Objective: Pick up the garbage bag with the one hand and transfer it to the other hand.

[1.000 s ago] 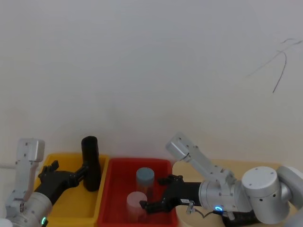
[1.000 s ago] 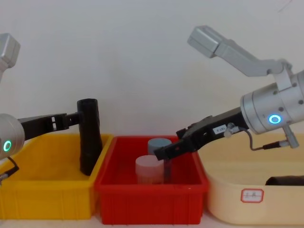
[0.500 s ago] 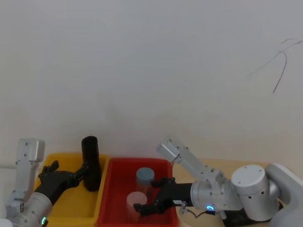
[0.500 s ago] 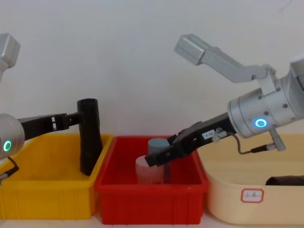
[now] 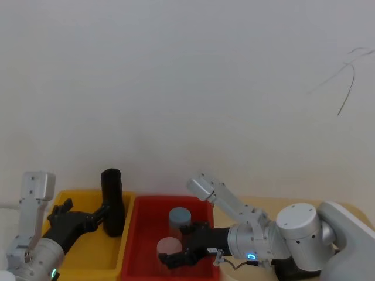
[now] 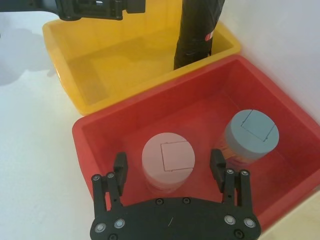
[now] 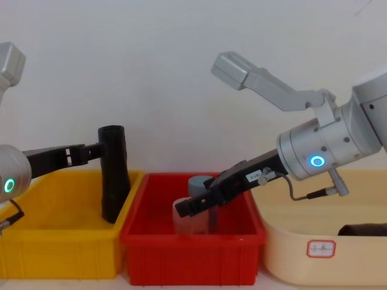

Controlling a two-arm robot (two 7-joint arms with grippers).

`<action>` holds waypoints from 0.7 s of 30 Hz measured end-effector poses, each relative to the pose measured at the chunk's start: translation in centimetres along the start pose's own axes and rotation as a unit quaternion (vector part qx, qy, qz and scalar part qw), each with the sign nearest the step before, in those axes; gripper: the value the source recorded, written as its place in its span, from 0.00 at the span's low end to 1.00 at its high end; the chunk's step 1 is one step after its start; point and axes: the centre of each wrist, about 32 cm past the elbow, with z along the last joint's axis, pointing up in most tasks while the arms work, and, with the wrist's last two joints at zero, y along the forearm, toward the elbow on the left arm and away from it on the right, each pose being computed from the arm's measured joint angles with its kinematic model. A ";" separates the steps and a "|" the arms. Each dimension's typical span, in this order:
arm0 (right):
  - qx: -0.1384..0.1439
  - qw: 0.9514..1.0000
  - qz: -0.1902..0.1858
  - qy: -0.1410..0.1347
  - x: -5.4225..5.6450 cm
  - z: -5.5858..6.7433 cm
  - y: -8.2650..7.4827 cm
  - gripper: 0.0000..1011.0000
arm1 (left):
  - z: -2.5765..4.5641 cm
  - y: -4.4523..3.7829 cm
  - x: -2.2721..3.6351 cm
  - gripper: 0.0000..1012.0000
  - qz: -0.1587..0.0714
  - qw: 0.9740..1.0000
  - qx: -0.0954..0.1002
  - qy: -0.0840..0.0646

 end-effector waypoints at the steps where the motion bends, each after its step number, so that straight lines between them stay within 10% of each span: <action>1: 0.000 1.000 0.000 0.000 0.0 0.0 0.1 0.99 | 0.00 0.00 0.00 0.99 0.000 1.000 0.000 0.000; 21: -0.007 1.000 0.011 0.011 0.6 -0.3 2.0 0.99 | 0.00 0.00 0.00 0.99 0.000 1.000 0.000 0.000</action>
